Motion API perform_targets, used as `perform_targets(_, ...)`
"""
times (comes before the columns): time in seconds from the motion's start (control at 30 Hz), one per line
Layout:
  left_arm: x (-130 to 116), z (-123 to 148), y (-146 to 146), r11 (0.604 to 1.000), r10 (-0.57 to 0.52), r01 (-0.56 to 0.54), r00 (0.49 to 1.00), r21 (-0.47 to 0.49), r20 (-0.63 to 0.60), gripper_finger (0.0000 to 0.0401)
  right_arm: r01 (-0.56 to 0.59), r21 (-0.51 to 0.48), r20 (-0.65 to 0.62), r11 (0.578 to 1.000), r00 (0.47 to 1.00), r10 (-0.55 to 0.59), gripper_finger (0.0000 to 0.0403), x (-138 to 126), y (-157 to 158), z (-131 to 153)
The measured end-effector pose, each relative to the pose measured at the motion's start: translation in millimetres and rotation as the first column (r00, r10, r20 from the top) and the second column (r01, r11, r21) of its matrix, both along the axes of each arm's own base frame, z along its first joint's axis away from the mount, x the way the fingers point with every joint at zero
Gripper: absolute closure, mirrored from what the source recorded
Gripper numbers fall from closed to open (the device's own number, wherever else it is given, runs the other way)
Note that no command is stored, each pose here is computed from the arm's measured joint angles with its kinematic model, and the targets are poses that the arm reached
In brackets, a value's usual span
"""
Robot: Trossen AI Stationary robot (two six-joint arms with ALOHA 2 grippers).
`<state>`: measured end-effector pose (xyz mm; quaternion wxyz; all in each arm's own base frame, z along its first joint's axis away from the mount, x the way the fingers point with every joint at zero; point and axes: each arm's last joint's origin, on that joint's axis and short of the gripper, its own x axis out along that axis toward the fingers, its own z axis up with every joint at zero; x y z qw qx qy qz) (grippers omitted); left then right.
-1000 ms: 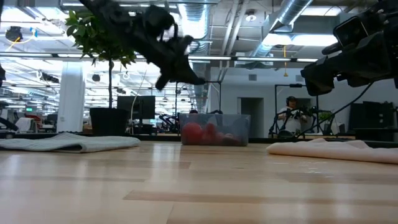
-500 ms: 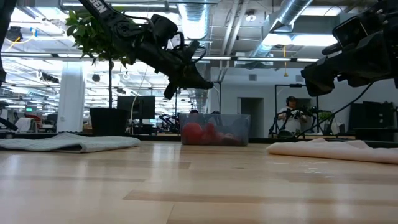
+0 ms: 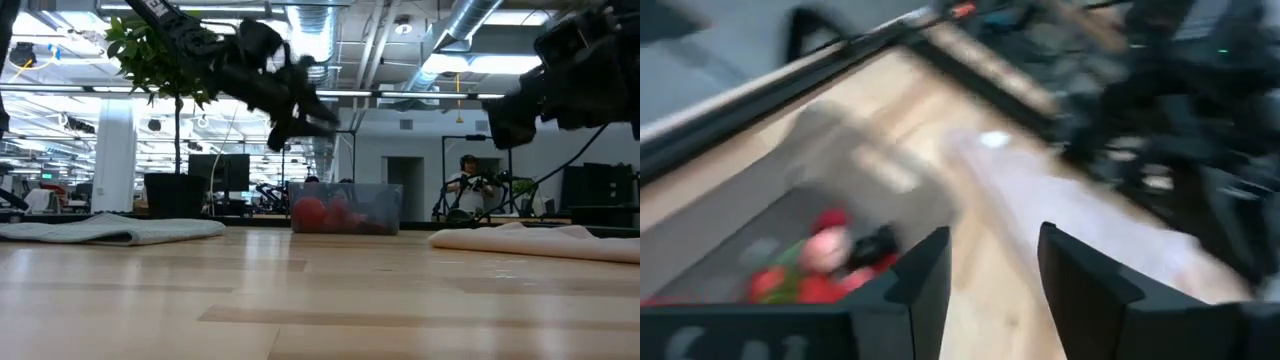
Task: Pick and placing Produce into tupperware
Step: Return to Home Position
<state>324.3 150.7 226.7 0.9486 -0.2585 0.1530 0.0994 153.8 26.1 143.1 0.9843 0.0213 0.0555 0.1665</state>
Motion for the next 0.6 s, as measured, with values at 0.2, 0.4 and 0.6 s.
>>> perform_targets(0.2, -9.1, 44.3, -41.4, 0.949, -0.306, 0.293, 0.946, 0.119, 0.108, 0.026, -0.1, 0.06, 0.16, 0.993, 0.983, 0.09, 0.0159, -0.9, 2.6, 17.0)
perform_targets(0.4, -34.3, 86.4, -113.5, 0.865, -0.419, 0.351, 0.898, 0.359, 0.133, 0.0259, -0.172, 0.123, 0.166, 0.977, 0.975, 0.151, 0.0159, -2.0, 4.4, 19.9)
perform_targets(0.6, -76.5, 69.4, -182.1, 0.795, -0.489, 0.39, 0.865, 0.465, 0.111, 0.0259, -0.193, 0.133, 0.194, 0.972, 0.967, 0.166, 0.0159, -3.7, 6.9, 23.7)
